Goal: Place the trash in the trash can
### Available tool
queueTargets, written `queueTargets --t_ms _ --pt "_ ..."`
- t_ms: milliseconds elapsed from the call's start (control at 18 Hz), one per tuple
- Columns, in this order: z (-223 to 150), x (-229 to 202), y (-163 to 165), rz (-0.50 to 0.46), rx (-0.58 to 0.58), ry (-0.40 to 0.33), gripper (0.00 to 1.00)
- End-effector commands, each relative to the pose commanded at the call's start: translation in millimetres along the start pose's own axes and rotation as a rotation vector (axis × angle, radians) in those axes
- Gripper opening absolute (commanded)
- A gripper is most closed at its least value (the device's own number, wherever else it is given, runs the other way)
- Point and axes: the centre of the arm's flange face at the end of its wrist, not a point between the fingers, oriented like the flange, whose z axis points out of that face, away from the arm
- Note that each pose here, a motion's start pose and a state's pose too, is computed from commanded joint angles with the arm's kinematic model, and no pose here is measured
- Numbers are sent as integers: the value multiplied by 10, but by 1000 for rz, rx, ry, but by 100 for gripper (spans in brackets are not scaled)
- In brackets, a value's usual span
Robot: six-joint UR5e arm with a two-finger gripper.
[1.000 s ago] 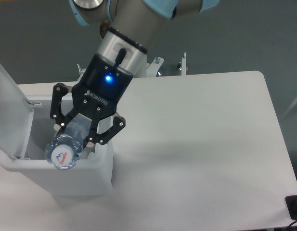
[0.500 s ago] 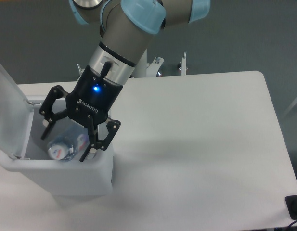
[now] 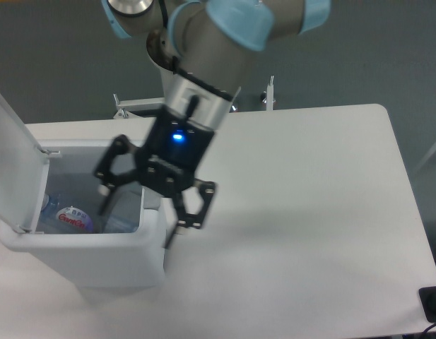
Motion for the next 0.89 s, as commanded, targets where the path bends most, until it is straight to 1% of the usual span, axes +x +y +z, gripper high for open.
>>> queueTargets --t_ms 56,111,167,222,333,389,444,500,611,667,778,889 --pt "-46 -133 59 0 -3 -13 100" --pt "-140 -333 148 -6 -7 -42 100" --pt "-222 -502 235 -22 -26 -85 100" --pt "-293 -734 429 -33 -73 -158 100" --pt "-361 -986 621 -33 -148 -253 100" --pt "-412 -1275 966 -61 -226 -320 100" --pt "-438 -1442 1154 -46 -270 -336 100" --pt "-480 -1578 1333 -5 -309 -329 100" --pt "-539 -1727 1509 20 -373 -330 100" --pt "-532 -1789 1586 42 -423 -337 100" --pt "-490 -1923 1757 104 -529 -351 100" --pt "-408 -2009 1935 167 -626 -334 100"
